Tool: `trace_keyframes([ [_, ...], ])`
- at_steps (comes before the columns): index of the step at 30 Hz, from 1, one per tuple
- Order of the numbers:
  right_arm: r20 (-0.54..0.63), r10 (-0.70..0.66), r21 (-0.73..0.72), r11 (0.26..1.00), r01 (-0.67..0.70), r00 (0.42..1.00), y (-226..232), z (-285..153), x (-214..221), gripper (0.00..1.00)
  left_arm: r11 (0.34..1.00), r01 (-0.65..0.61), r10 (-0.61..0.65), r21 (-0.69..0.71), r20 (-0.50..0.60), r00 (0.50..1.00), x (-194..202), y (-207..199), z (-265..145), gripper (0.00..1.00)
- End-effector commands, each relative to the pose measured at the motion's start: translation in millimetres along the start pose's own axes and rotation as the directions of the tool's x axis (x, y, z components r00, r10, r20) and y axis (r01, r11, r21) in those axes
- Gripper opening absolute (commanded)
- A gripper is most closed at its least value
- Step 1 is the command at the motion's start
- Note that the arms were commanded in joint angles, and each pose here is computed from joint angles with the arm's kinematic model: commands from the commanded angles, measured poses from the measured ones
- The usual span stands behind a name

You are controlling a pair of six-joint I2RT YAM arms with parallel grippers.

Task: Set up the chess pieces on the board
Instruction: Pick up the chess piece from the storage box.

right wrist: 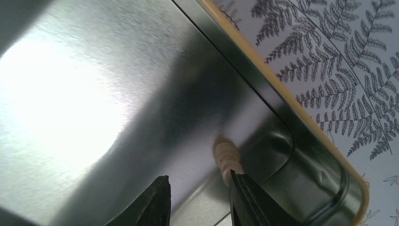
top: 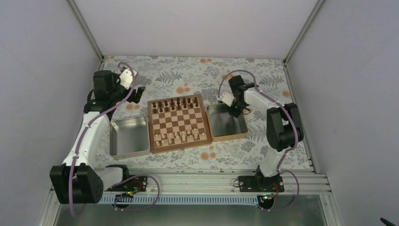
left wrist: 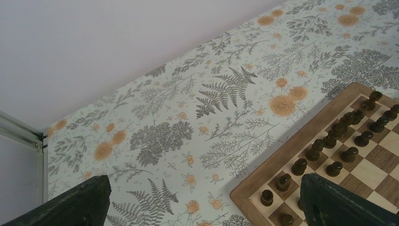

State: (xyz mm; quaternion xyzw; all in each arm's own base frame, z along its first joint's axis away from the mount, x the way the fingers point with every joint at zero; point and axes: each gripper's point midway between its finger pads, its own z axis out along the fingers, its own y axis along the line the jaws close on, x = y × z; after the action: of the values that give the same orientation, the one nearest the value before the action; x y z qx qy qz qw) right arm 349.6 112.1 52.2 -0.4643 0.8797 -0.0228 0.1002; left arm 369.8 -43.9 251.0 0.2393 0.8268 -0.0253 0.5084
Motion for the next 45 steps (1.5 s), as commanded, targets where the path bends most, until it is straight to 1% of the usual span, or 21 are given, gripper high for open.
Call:
trace_keyframes([
  [1, 0.000, 0.025, 0.050, 0.998, -0.025, 1.000, -20.4, 6.7, -0.2, 0.35, 1.000, -0.008, 0.008, 0.009, 0.010, 1.000, 0.7, -2.0, -2.1, 1.00],
  [5, -0.009, 0.040, 0.051, 0.998, -0.040, 0.999, -26.9, 12.7, 4.8, 0.37, 1.000, -0.007, 0.007, 0.011, 0.008, 1.000, 1.1, -2.0, -1.2, 1.00],
  [10, -0.024, 0.051, 0.041, 0.998, -0.050, 0.998, -30.4, 21.2, 11.0, 0.36, 1.000, -0.008, 0.008, 0.014, 0.006, 1.000, 1.5, -2.6, -0.6, 1.00],
  [15, 0.001, 0.049, 0.048, 0.998, -0.049, 0.999, -34.3, 17.0, 7.7, 0.36, 1.000, -0.008, 0.008, 0.012, 0.007, 1.000, 1.4, -2.1, -0.7, 1.00],
  [21, 0.000, 0.047, 0.058, 0.997, -0.047, 0.999, -37.4, 16.5, 7.6, 0.36, 1.000, -0.009, 0.009, 0.015, 0.006, 1.000, 1.6, -2.6, -0.3, 1.00],
  [26, -0.004, 0.045, -0.012, 0.999, -0.045, 0.999, -24.5, 15.6, 7.4, 0.36, 1.000, -0.009, 0.008, 0.016, 0.004, 1.000, 2.6, -2.7, 0.0, 1.00],
  [29, 0.016, 0.046, -0.010, 0.999, -0.045, 0.999, -23.6, 7.0, 6.1, 0.35, 1.000, -0.009, 0.009, 0.015, 0.004, 1.000, 2.2, -2.4, 0.2, 1.00],
  [34, 0.091, 0.042, -0.007, 0.999, -0.041, 0.995, -22.2, -20.4, -5.1, 0.36, 1.000, -0.008, 0.008, 0.016, 0.002, 1.000, 2.7, -2.3, 1.1, 1.00],
  [41, 0.042, 0.041, 0.010, 0.999, -0.041, 0.998, -26.4, -8.3, 1.2, 0.36, 1.000, -0.010, 0.010, 0.017, 0.003, 1.000, 2.2, -2.6, 0.3, 1.00],
  [45, 0.039, 0.041, 0.003, 0.999, -0.041, 0.998, -26.2, -3.4, 0.5, 0.37, 1.000, -0.009, 0.009, 0.015, 0.002, 1.000, 2.7, -2.4, 0.0, 1.00],
])
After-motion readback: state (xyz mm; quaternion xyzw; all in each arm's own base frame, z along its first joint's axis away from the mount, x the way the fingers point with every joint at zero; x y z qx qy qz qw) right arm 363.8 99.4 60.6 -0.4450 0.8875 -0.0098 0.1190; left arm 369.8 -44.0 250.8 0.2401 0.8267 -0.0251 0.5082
